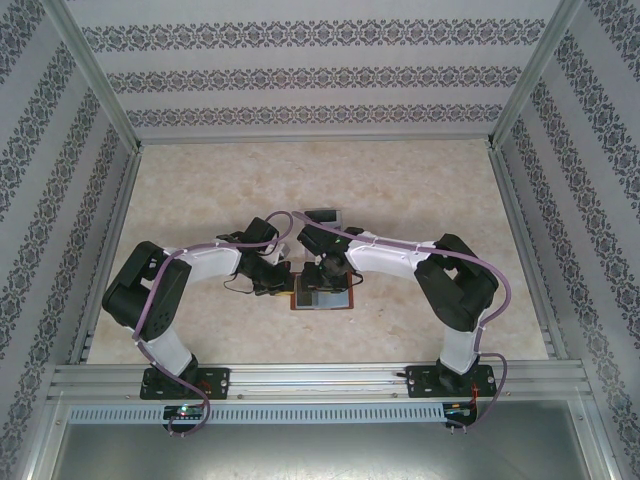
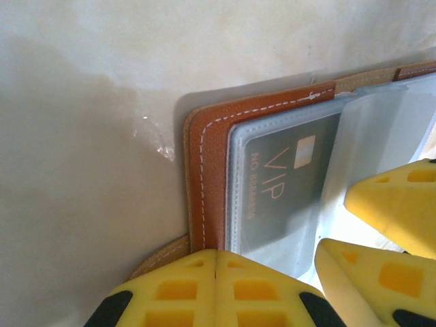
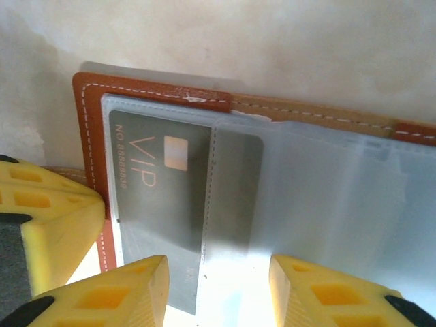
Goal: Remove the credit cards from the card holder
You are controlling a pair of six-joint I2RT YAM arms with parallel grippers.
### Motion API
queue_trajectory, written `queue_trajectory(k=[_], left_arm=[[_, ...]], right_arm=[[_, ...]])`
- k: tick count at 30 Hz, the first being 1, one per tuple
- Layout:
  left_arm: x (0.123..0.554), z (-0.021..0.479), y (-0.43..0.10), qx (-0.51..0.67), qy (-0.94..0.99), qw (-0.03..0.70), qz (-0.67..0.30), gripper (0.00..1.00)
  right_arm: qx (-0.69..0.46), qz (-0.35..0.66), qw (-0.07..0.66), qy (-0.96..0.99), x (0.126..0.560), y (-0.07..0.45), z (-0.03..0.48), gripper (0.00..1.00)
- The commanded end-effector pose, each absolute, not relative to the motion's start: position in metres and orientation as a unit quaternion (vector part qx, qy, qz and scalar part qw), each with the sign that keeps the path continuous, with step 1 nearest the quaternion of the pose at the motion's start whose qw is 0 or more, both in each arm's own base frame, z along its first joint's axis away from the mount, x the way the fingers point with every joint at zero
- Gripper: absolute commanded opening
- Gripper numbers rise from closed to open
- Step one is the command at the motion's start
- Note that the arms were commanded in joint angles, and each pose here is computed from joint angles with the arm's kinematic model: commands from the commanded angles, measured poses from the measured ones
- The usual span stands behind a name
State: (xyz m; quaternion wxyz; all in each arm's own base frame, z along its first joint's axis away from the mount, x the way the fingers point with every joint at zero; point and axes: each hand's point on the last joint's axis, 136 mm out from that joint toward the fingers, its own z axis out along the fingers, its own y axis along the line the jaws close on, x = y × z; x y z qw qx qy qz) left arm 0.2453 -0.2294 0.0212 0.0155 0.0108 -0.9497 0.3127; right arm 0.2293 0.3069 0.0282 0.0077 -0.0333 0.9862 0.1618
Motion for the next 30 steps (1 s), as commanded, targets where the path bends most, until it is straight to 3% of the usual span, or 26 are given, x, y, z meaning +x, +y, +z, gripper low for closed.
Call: queue_trajectory(k=[1, 24, 30], left_arm=[[0.239, 0.011, -0.225, 0.010, -0.955, 0.023, 0.294, 0.05], [0.239, 0.011, -0.224, 0.010, -0.957, 0.023, 0.291, 0.05], [0.240, 0.011, -0.225, 0.009, -0.956, 0.022, 0.292, 0.05]], right_arm=[[-0.041, 0.120, 0.007, 0.992, 0.225, 0.294, 0.024, 0.44], [-0.036, 0.077, 0.029, 0.996, 0.228, 0.275, 0.036, 0.50], [-0.033, 0.078, 0.032, 0.996, 0.226, 0.272, 0.041, 0.47]])
